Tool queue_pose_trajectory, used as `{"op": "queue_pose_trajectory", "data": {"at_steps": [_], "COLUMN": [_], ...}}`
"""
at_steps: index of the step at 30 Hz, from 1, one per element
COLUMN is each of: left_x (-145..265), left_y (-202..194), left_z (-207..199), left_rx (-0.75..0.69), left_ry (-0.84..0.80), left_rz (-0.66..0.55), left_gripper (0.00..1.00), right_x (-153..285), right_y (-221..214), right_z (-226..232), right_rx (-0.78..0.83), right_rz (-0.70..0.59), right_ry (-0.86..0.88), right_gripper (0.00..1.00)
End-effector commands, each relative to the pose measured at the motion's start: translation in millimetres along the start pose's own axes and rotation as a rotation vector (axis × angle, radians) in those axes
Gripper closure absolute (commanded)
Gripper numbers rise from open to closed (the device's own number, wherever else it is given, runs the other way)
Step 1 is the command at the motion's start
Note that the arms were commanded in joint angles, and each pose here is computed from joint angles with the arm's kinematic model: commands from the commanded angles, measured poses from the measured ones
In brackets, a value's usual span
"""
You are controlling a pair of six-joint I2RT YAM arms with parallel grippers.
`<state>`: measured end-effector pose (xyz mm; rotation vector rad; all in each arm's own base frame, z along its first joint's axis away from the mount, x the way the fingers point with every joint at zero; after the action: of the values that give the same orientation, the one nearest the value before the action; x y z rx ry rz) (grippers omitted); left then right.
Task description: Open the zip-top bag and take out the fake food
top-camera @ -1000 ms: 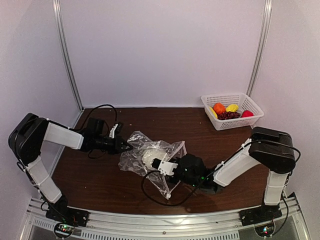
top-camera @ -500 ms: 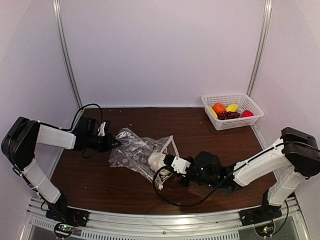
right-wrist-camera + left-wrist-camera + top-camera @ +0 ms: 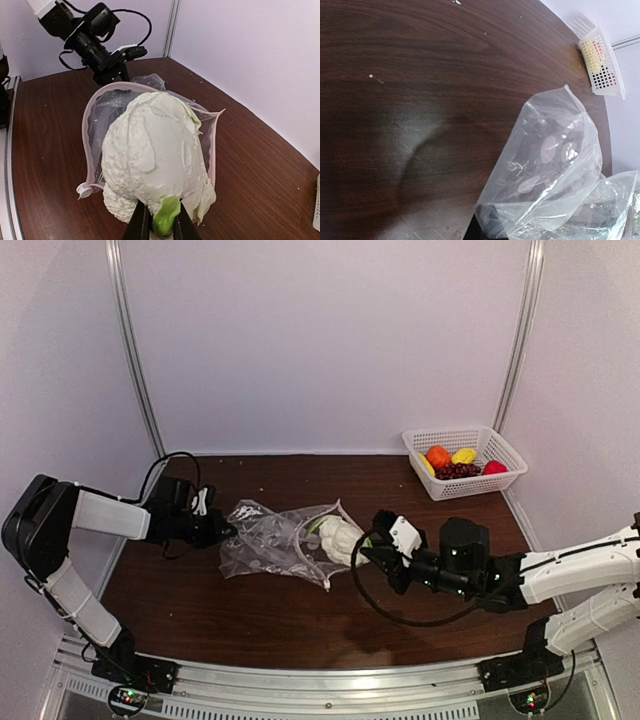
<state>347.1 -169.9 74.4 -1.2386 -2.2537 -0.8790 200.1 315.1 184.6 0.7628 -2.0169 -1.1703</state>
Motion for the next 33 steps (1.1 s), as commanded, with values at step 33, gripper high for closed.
{"op": "queue_pose_trajectory", "data": {"at_steps": [33], "left_x": [2.0], "left_y": [11.7], "left_z": [-10.5], "left_rx": [-0.019], "left_ry": [-0.082], "left_rz": [-0.042], "left_gripper": [1.0], "right_x": [46.5], "right_y": [-78.4], "right_z": [-387.8], "right_rx": [-0.489], "right_rz": [0.061], "right_ry": [-0.955], "right_gripper": [1.0]}}
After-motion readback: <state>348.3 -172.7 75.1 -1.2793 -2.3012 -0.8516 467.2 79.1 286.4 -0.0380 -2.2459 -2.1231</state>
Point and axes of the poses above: each gripper's point midway between its finger pads, its own x axis back along the fingers, its own z axis along the line the jaws close on, y = z × x, the point moved 2 cm from there along x, back along the fingers, and after that the axes turned 12 degrees about x, right-handed, at the moved point
